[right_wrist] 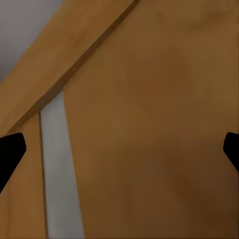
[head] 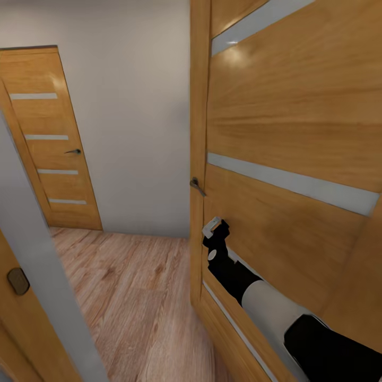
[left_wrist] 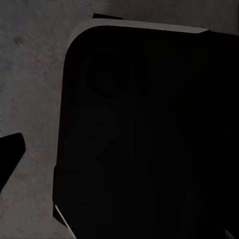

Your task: Move the two storage containers from the living room to the garage. In the garage, place one container on the floor and stack the other container on top of it (either order is fine).

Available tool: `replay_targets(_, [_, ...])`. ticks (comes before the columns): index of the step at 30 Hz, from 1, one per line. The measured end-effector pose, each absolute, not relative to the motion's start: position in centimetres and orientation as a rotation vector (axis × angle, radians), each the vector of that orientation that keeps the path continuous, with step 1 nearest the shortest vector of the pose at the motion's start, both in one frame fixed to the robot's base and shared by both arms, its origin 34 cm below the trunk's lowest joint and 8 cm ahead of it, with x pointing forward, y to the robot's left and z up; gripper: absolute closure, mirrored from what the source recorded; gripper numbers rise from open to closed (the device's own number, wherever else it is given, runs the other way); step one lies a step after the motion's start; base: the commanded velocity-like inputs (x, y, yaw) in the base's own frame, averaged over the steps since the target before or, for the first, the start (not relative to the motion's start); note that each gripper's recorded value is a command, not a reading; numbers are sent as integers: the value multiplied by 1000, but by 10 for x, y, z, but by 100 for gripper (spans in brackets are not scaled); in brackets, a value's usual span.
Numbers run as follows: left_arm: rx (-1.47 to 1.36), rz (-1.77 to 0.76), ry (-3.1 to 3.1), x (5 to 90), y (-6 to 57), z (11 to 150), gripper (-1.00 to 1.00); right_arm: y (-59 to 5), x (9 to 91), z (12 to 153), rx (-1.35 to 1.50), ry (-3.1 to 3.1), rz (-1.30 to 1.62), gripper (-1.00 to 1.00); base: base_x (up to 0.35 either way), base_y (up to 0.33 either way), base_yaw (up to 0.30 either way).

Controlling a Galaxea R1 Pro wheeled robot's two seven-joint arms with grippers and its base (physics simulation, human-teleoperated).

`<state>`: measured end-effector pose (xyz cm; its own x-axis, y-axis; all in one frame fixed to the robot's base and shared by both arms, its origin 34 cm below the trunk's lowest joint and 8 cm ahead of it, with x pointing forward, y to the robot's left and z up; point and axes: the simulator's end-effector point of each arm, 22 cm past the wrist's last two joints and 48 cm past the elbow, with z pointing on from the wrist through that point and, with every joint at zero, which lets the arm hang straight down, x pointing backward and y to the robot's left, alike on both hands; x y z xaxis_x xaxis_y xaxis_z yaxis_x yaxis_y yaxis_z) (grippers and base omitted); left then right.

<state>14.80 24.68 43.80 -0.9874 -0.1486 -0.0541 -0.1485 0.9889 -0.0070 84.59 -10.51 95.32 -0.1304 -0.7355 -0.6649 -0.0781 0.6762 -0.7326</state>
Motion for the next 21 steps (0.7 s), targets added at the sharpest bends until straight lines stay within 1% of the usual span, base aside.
replay_targets(4, [-230,-3,3078,148,247,438,-100,-110,848,956,-645,1635,-634,-100,32,0,0])
replay_targets(10, [-230,-4,3078,148,247,438,-100,-89,850,975,-638,1532,-542,-100,1,0,0])
replay_targets(21, [-230,-6,3079,148,246,438,-100,-60,839,977,-704,1453,-508,-100,0,0,0])
